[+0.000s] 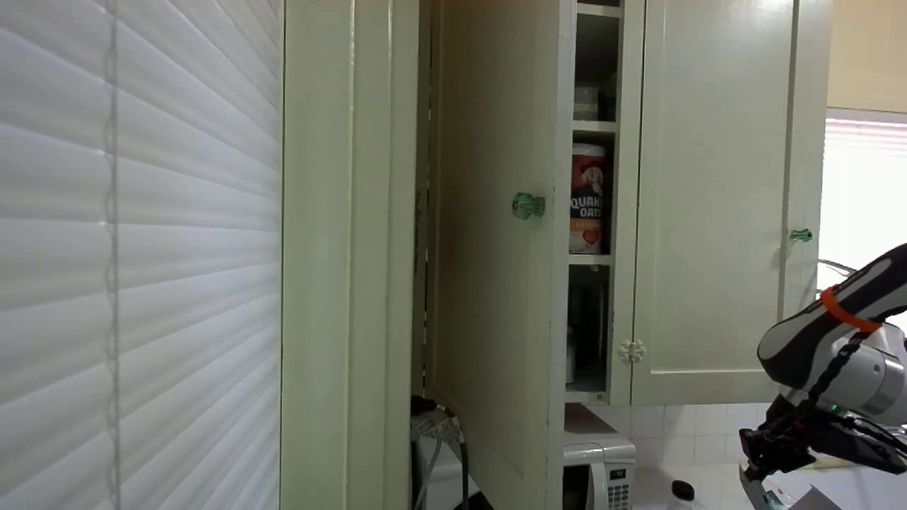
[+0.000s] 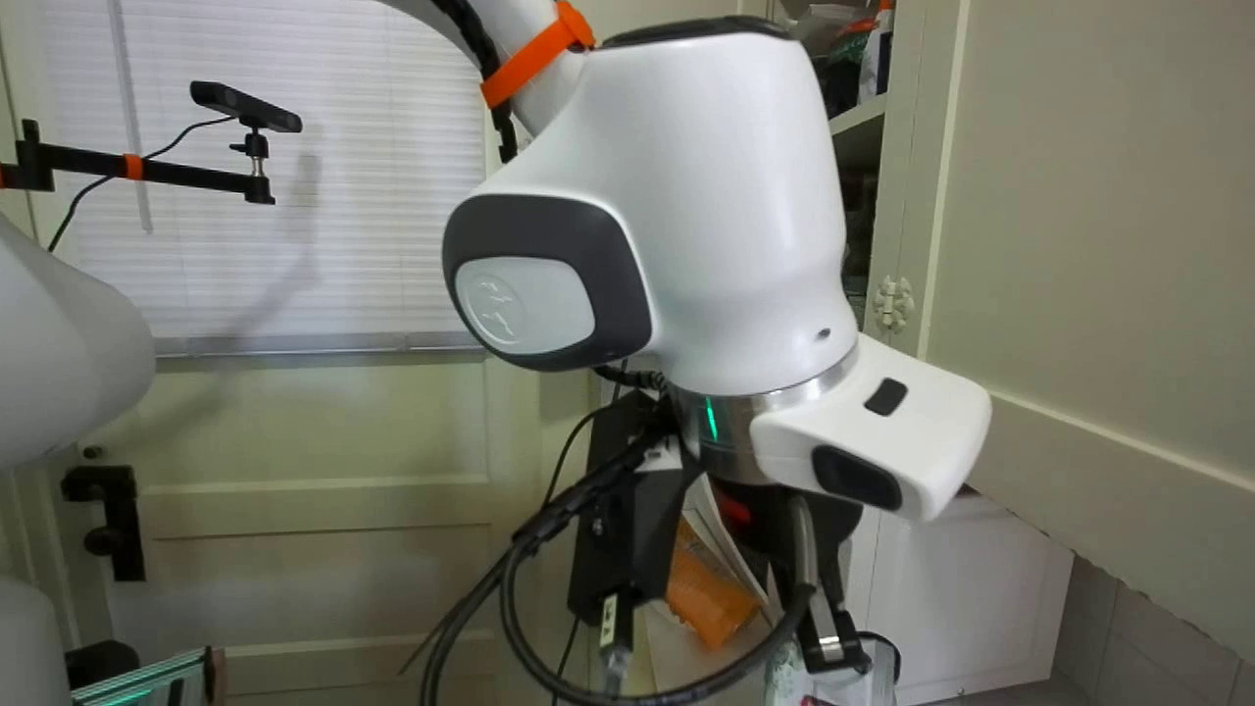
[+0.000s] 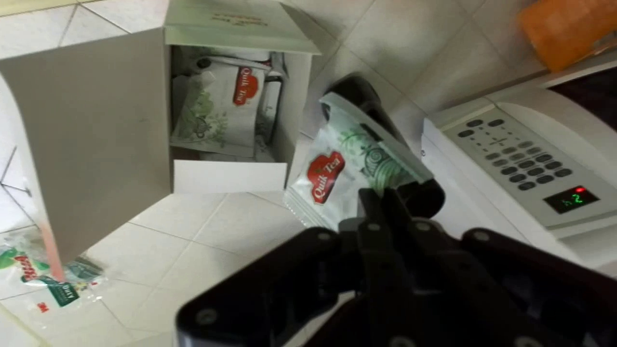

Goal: Move the white package with a red label to the left

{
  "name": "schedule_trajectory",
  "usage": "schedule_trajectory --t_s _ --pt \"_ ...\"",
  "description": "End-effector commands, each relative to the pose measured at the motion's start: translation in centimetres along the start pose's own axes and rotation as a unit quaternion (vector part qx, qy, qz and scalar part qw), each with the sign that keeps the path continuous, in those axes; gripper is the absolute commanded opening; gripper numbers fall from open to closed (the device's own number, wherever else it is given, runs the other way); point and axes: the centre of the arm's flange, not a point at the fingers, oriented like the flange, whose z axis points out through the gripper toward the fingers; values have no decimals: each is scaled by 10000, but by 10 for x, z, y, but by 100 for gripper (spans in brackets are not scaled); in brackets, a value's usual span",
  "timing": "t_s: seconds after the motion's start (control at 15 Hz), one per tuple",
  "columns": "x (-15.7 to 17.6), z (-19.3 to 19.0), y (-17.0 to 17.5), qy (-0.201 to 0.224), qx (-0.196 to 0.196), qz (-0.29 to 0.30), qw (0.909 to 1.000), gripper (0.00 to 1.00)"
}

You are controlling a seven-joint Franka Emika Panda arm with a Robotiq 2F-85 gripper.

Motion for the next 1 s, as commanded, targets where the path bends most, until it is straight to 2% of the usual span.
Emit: schedule_trajectory --t_s 0.0,0.47,0.93 --pt "-16 2 -24 -128 316 -313 9989 1" --pt "-39 43 -78 -432 485 -1037 9925 1" --pt "-62 110 -101 -531 231 -1410 9883 1"
